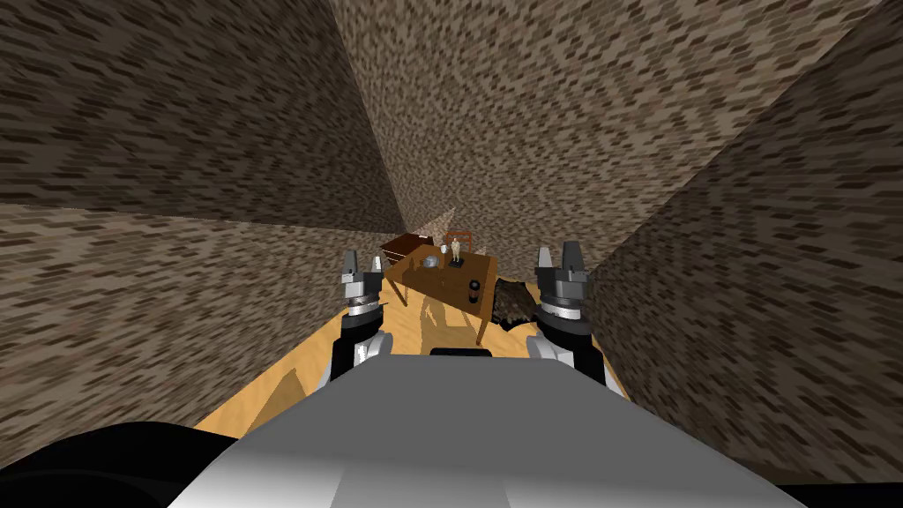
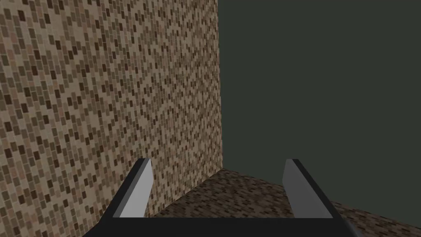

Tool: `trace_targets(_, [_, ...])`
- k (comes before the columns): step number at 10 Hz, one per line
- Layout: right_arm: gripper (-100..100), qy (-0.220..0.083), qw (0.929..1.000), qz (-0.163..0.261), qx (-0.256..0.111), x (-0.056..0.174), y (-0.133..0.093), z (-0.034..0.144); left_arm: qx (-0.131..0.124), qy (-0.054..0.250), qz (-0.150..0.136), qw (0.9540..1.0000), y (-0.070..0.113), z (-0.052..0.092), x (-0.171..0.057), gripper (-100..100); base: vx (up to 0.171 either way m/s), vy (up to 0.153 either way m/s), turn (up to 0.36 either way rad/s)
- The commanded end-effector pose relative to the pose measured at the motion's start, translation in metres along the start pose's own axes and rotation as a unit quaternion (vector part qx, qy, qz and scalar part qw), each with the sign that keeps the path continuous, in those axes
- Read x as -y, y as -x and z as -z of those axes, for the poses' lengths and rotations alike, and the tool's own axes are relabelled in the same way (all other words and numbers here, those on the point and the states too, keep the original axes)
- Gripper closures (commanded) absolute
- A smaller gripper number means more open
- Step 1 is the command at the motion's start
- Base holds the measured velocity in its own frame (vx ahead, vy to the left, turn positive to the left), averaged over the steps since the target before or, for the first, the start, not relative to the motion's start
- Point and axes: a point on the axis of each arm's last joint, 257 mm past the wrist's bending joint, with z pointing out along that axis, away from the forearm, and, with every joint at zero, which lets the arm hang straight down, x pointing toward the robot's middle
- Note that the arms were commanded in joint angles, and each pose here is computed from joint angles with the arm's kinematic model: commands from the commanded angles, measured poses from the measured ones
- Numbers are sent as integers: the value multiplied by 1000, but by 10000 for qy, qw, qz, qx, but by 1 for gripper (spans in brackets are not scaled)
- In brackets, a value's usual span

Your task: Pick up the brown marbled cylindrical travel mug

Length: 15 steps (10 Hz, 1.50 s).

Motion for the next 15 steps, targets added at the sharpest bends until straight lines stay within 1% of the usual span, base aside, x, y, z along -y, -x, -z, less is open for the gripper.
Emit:
trace_targets(1, [-100,-177,9996,29,-209,11,-8,9,0,0,0,10000,0,0,0,0,-8,28,139])
trace_targets(3, [-100,-446,9979,57,-461,26,-18,24,0,0,1,10000,0,0,0,0,-19,51,134])
trace_targets(4, [-100,-623,9962,70,-611,36,-23,35,0,0,1,10000,0,0,0,0,-22,56,154])
trace_targets(6, [-100,-1049,9898,92,-960,58,-36,63,0,0,1,10000,0,0,0,0,-10,72,217])
trace_targets(7, [-100,-1295,9848,99,-1153,70,-42,81,0,0,1,10000,0,0,0,0,-7,79,179])
trace_targets(9, [-100,-1827,9703,101,-1583,92,-55,124,0,0,1,10000,0,0,0,0,9,91,233])
trace_targets(11, [-100,-2442,9494,78,-1973,113,-64,177,0,0,1,10000,0,0,0,0,9,104,297])
trace_targets(12, [-100,-2441,9478,91,-2048,113,-64,179,0,0,1,10000,0,0,0,0,7,66,59])
trace_targets(13, [-100,-2756,9342,75,-2263,120,-67,209,0,0,0,10000,0,0,0,0,16,66,199])
trace_targets(14, [-100,-2755,9336,80,-2291,120,-67,209,0,0,1,10000,0,0,0,0,19,49,97])
trace_targets(15, [-100,-3075,9178,61,-2511,126,-69,242,0,0,0,10000,0,0,0,0,28,52,183])
